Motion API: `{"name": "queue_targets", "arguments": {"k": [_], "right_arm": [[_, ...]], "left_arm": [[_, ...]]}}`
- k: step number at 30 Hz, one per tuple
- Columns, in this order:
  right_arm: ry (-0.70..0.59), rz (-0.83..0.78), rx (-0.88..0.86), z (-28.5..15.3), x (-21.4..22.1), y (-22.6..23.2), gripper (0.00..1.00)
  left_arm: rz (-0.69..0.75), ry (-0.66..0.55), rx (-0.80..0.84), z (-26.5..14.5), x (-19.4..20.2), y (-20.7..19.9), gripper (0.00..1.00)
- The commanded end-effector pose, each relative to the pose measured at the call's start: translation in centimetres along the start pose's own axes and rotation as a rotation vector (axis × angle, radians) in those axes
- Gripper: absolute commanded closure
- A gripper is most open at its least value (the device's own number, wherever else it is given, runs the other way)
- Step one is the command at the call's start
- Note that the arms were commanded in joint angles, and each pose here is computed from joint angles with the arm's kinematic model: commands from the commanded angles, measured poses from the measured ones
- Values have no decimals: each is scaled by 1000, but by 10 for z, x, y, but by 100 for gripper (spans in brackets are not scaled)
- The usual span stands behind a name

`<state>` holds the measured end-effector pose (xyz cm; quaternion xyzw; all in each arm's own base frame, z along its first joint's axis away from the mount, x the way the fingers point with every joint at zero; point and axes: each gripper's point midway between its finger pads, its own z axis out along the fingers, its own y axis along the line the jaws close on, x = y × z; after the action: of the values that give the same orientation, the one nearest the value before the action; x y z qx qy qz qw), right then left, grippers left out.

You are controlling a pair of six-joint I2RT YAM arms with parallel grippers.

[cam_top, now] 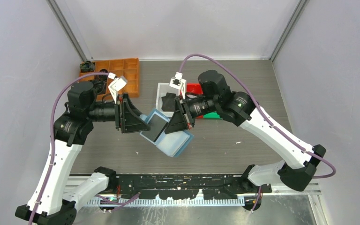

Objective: Take the credit cards out of the card holder
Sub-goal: Remove the credit card from the card holder.

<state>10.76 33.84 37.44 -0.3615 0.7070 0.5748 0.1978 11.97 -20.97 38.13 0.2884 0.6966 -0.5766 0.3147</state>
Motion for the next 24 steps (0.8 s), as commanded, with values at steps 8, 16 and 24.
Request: {"name": "queue_targets", "arguments": {"k": [8, 16, 24], "right_arm": [[90, -68, -40, -7, 2, 15, 99], [139, -77, -46, 1, 5, 14, 99], [160, -81, -61, 10, 5, 14, 99]], "left_arm": [[53, 8, 44, 0, 5, -3, 37], [50, 45, 39, 0, 17, 4, 34], [-26, 120, 146, 3, 42, -10, 50]]}}
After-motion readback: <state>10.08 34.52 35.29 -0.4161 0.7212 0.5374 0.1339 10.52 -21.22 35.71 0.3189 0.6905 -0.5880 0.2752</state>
